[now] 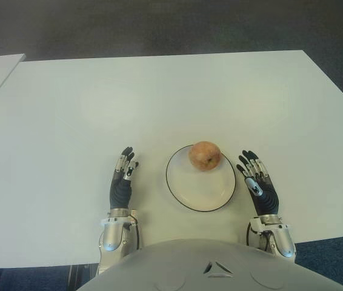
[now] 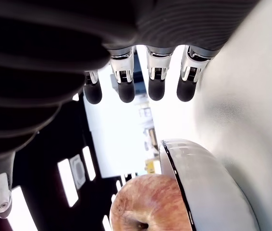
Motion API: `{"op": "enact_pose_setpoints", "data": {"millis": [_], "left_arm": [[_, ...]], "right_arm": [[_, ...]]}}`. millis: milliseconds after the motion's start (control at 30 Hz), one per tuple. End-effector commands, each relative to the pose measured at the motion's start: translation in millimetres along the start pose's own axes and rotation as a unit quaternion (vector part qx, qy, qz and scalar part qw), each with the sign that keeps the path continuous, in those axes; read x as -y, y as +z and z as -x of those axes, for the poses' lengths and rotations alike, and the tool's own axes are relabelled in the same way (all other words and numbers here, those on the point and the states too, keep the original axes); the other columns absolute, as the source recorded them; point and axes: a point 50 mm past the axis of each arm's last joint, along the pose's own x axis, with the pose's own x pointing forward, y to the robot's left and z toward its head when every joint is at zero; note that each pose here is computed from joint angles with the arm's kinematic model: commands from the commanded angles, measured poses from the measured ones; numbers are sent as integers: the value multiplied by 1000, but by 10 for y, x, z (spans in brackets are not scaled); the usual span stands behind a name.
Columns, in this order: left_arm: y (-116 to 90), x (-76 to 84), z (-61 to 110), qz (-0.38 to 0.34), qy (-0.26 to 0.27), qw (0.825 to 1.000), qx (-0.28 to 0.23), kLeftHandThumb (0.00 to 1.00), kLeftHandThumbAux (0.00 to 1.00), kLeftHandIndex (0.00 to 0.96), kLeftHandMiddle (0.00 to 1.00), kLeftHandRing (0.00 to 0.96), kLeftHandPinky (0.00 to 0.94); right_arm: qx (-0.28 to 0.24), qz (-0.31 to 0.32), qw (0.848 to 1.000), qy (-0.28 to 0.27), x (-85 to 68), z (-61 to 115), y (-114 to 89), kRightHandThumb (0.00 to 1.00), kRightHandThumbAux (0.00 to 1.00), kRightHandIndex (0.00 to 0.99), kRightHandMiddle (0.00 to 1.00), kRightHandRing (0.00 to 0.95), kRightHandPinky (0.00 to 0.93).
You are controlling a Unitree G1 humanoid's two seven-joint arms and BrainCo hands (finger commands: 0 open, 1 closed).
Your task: Put the apples into the plate.
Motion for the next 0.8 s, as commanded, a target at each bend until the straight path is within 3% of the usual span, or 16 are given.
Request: {"op": "enact_pose_setpoints", "data": {"millis": [33,267,500,800], "left_arm": [[-173,86,120,23,-1,999,-42,2,259,3,2,0,23],[-153,383,309,21,1,999,-25,0,271,0,11,3,57],[-114,482,444,5,-4,1000,-26,0,325,0,6,5,53],[-60,503,436,-5,-25,999,-36,0,383,0,0,0,25]], "right_arm": [[-52,2,999,-5,25,68,-133,176,552,91,58,2,9],[-59,1,998,-2,46,91,-118,178,564,98,54,0,10],[-63,-4,998,-2,64,107,-89,188,596,83,45,0,15],[-70,16,997,-2,84,113,-60,176,607,48,34,0,3]]}}
